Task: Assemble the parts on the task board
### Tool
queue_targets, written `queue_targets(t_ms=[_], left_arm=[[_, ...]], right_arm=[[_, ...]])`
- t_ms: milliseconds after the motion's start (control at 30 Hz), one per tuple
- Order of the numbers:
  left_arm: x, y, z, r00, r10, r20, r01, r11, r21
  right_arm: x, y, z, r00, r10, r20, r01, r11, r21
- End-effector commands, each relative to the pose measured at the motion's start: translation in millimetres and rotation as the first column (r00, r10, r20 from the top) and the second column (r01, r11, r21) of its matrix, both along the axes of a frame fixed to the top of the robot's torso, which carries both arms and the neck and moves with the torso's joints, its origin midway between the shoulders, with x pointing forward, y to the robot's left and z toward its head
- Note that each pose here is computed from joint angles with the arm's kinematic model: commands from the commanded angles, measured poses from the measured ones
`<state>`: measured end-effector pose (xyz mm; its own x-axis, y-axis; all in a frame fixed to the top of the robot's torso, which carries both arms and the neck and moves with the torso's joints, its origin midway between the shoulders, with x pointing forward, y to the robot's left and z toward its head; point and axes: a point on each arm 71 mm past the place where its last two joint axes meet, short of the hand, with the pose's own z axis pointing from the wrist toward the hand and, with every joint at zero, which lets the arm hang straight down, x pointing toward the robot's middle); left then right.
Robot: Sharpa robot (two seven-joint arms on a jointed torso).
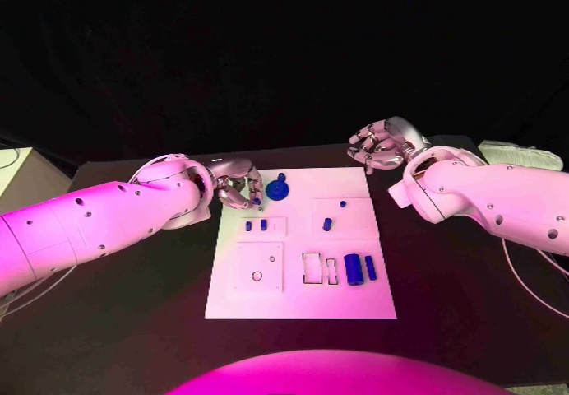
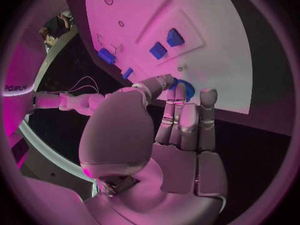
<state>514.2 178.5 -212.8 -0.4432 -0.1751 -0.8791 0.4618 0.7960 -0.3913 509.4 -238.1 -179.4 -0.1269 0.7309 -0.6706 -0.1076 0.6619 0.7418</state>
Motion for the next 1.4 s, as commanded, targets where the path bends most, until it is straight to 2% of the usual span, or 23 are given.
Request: queue_targets(t_ms=[33,233,467,1400], left_arm=[[1.1,0.9,-1.8,1.0,0.002,-0.017,-0.001,1.0,0.022],[4.5,3.4,-4.0,1.0,0.01,-0.015,-0.01,0.999,0.038],[6.5,0.8,-6.2,1.0,0.007,-0.016,-0.006,0.999,0.042],[4.2,-9.3,-14.0,0.999,-0.022,-0.038,0.024,0.999,0.049]], right_arm=[[-0.4,1.0,0.2,1.0,0.014,0.008,-0.014,1.0,-0.006],[-0.6,1.0,0.2,1.0,0.014,0.008,-0.014,1.0,-0.006],[-0.8,1.7,0.3,1.0,0.016,0.008,-0.016,1.0,-0.005],[-1.0,2.3,0.3,1.0,0.019,0.007,-0.019,1.0,-0.005]])
